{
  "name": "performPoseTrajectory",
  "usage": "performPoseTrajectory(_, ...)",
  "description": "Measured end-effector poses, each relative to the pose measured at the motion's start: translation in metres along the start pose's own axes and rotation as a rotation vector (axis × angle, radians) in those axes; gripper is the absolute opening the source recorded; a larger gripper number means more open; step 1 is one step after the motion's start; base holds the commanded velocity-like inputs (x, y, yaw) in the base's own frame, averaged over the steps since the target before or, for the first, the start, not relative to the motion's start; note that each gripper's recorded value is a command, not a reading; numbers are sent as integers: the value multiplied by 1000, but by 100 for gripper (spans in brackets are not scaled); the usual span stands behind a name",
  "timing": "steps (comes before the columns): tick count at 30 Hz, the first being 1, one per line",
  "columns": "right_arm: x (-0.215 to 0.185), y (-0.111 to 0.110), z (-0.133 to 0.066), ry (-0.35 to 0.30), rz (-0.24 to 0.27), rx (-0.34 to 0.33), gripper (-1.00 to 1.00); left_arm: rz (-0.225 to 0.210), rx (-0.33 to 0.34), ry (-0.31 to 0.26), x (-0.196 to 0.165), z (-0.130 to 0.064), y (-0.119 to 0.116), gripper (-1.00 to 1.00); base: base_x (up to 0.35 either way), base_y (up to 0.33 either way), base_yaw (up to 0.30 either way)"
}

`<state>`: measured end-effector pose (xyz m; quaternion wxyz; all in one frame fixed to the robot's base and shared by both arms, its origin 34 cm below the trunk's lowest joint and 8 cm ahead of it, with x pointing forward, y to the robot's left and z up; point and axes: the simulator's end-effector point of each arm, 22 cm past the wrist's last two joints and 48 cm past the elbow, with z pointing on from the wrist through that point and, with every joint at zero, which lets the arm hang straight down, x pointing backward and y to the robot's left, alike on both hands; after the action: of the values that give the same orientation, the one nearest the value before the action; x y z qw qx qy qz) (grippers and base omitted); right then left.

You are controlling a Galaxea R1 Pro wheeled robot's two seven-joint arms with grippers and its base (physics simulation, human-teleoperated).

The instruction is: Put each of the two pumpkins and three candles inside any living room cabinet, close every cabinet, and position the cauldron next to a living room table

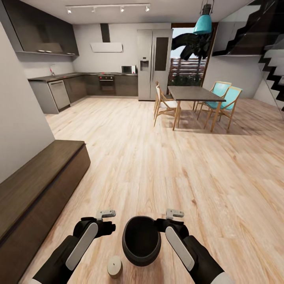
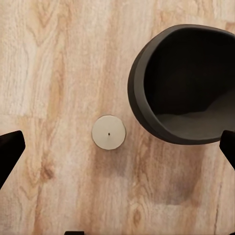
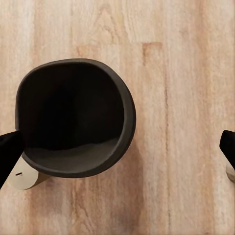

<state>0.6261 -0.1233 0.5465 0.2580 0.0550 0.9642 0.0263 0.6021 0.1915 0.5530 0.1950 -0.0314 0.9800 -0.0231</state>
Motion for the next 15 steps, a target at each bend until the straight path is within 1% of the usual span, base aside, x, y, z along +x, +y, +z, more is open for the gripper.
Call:
performPoseTrajectory(7, 10, 0, 11, 3, 4, -2, 100, -2, 7, -2, 7, 12, -2, 100, 0, 0, 0)
performPoseTrajectory(10, 14, 0, 16, 4, 6, -5, 100, -14, 12, -22, 6, 17, -3, 100, 0, 0, 0)
performPoseTrajectory(15, 20, -1, 24, 4, 6, -6, 100, -17, 13, -27, 10, 26, -2, 100, 0, 0, 0)
